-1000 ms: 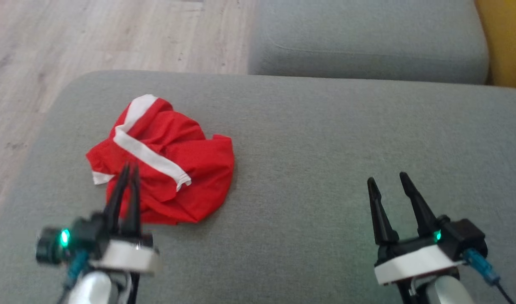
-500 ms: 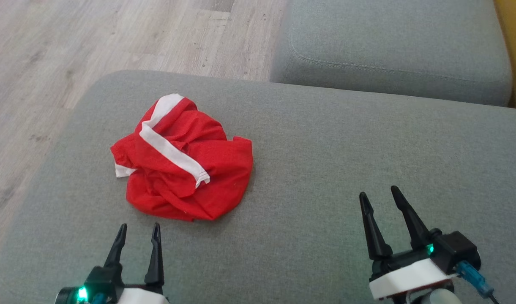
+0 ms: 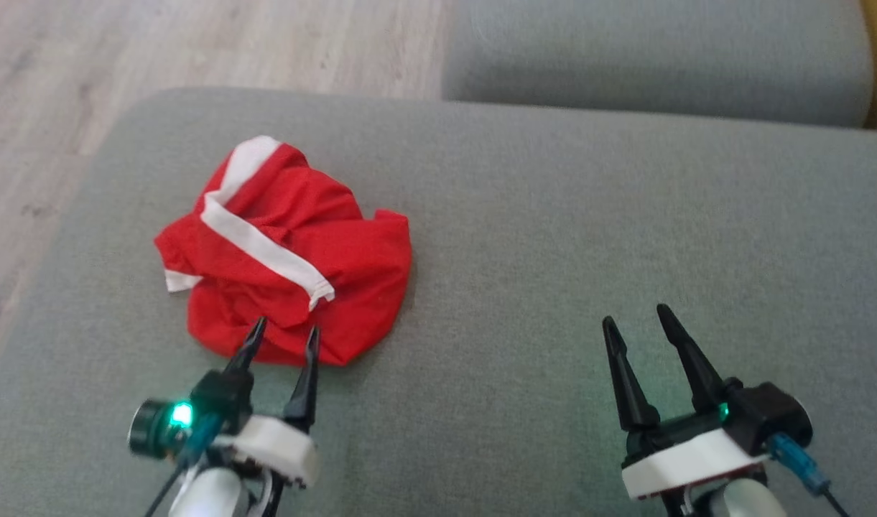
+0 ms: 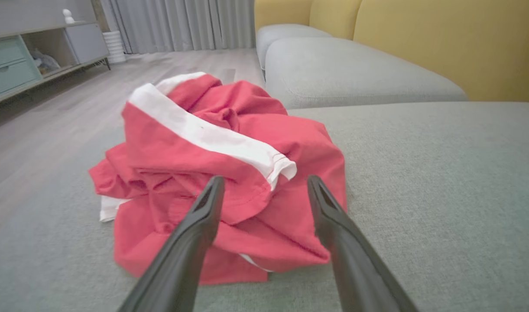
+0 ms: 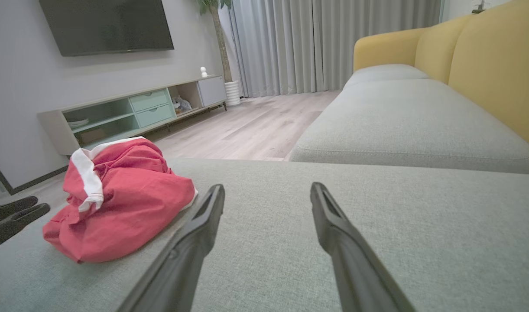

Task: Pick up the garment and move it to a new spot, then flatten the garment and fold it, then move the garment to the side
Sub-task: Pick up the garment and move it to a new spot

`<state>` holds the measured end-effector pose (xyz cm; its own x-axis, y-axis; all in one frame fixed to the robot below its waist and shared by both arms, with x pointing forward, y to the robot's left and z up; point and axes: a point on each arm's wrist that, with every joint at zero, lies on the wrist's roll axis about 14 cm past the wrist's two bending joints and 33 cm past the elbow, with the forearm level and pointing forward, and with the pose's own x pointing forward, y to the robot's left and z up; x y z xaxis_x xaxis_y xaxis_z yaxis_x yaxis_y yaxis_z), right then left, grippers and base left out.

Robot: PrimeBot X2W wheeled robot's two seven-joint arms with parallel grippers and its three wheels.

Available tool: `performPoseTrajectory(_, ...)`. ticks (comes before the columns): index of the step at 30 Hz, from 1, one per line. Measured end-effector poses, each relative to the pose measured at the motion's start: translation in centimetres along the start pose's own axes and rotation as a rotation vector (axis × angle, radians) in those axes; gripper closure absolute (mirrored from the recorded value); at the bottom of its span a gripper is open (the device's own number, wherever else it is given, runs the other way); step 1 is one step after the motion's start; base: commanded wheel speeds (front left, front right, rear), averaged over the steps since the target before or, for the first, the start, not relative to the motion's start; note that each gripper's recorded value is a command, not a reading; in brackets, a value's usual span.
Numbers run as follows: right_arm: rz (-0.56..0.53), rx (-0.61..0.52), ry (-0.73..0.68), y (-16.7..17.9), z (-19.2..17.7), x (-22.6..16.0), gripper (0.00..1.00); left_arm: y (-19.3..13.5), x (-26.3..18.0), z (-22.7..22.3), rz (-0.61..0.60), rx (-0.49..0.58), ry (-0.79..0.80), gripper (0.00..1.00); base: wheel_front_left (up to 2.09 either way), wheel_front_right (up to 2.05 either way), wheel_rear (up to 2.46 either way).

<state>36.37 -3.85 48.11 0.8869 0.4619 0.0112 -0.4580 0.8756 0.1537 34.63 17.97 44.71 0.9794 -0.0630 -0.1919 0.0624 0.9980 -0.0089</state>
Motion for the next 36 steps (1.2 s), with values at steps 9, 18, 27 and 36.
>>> performPoseTrajectory(9, -0.044, 0.005, 0.026, -1.9, -1.0, 0.6, 0.00, -0.2, 4.0, -1.7, -0.021, 0.091, 0.101, 0.00, 0.00, 0.00, 0.00)
performPoseTrajectory(18, -0.069, 0.003, 0.029, -2.7, -1.1, 0.4, 0.00, -0.5, 5.3, -1.5, -0.037, 0.089, 0.075, 1.00, 0.00, 0.00, 0.00)
performPoseTrajectory(27, -0.071, -0.012, 0.002, -2.6, -0.1, 0.1, 0.00, -0.2, 5.5, 4.4, -0.020, 0.070, -0.132, 1.00, 0.00, 0.00, 0.00)
performPoseTrajectory(36, -0.106, -0.033, -0.042, -3.3, 1.6, -0.9, 0.00, -3.7, 3.7, 17.2, -0.185, 0.045, -0.524, 1.00, 0.00, 0.00, 0.00)
